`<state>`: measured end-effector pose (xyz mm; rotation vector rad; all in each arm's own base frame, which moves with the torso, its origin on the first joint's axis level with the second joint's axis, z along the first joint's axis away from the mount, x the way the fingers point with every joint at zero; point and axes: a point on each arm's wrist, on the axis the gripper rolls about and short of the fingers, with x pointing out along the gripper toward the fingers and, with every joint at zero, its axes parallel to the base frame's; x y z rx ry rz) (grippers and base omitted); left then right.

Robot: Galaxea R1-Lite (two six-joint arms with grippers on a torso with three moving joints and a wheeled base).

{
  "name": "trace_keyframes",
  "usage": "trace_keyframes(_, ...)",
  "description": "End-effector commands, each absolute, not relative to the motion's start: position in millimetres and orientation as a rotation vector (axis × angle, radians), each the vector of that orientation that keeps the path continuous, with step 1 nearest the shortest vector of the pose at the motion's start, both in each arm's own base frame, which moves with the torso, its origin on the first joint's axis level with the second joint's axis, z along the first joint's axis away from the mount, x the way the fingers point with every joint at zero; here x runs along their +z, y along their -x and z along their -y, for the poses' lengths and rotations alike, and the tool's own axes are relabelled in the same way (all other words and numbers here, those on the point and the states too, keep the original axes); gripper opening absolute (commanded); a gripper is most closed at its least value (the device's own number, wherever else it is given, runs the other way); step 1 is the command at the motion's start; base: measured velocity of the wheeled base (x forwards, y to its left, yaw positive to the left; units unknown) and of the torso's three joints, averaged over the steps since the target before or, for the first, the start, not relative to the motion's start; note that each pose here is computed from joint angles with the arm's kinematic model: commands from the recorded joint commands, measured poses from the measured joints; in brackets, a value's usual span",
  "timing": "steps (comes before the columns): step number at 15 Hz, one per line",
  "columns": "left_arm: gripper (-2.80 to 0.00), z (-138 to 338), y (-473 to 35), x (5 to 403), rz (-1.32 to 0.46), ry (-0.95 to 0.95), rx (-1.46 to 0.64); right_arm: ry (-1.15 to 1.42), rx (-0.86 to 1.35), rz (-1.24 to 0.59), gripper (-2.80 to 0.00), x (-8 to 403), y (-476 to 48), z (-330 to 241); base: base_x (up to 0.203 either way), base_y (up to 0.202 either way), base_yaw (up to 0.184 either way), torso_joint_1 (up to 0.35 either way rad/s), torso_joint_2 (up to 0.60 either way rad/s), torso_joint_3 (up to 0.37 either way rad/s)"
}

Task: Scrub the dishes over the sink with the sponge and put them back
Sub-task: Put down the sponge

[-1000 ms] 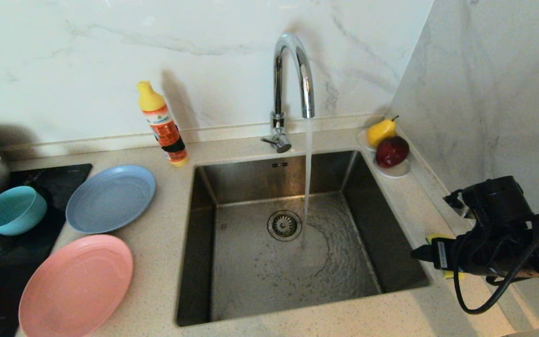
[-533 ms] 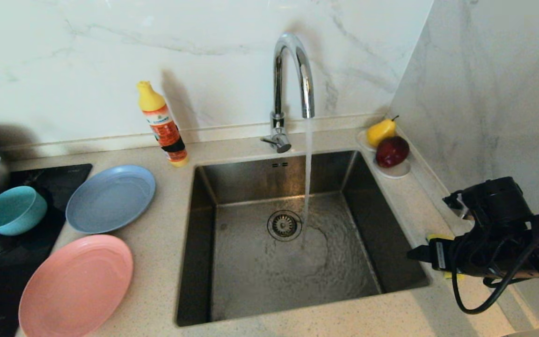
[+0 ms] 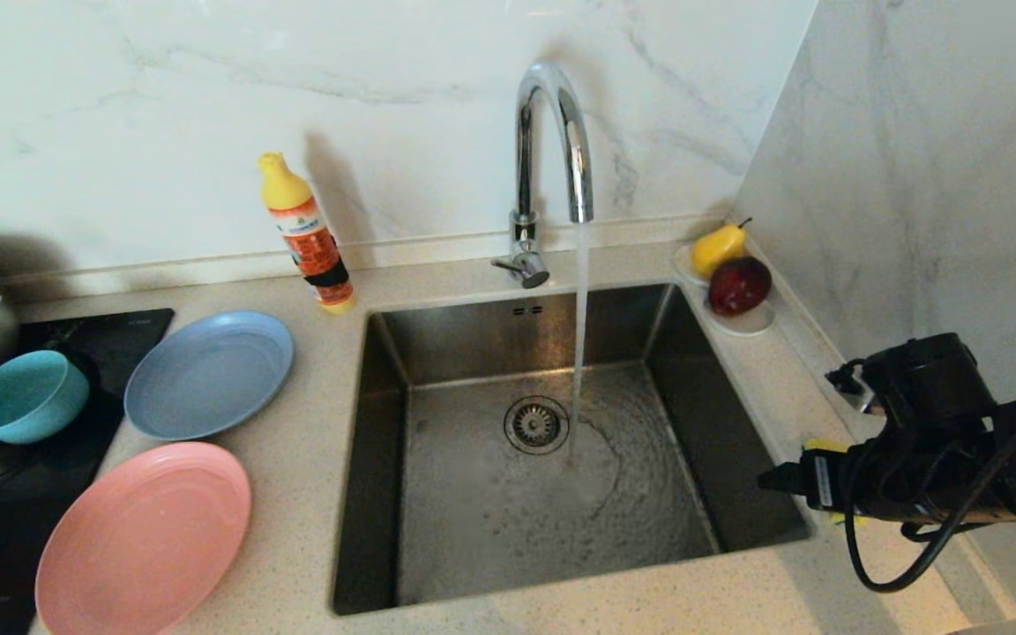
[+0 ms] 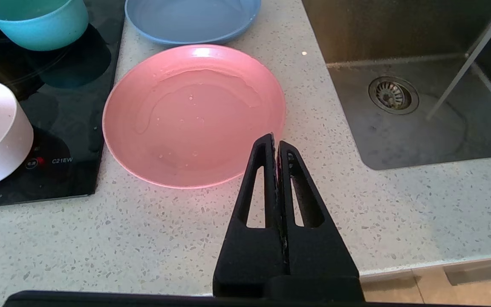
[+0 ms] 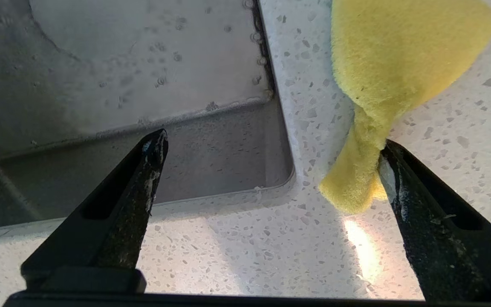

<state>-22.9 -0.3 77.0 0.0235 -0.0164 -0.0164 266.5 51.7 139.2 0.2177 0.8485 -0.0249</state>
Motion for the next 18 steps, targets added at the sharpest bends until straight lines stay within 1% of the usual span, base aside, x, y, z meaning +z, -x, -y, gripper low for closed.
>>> trace_keyframes(1,-2.8,0.3,21.9,73.6,0.003,-0.023,-0.017,-0.218,-0.02,-0.844,0.0,140.5,-266.2,-52.9,0.0,0.0,0.0,0.0,0.0,0.0)
trace_keyframes(7,-2.8,0.3,21.9,73.6,0.003,-0.023,-0.017,-0.214,-0.016,-0.83,0.0,143.6,-264.3,-55.9,0.0,0.0,0.0,0.0,0.0,0.0)
trace_keyframes(13,-2.8,0.3,21.9,73.6,0.003,-0.023,-0.017,-0.192,-0.05,-0.757,0.0,160.4,-255.0,-52.6,0.0,0.0,0.0,0.0,0.0,0.0)
trace_keyframes(17,-2.8,0.3,21.9,73.6,0.003,-0.023,-0.017,-0.135,-0.052,-0.635,0.0,189.5,-233.7,-48.0,0.0,0.0,0.0,0.0,0.0,0.0)
trace_keyframes(18,-2.8,0.3,21.9,73.6,0.003,-0.023,-0.017,-0.1,-0.04,-0.607,-1.85,196.1,-226.5,-47.3,0.0,0.0,0.0,0.0,0.0,0.0)
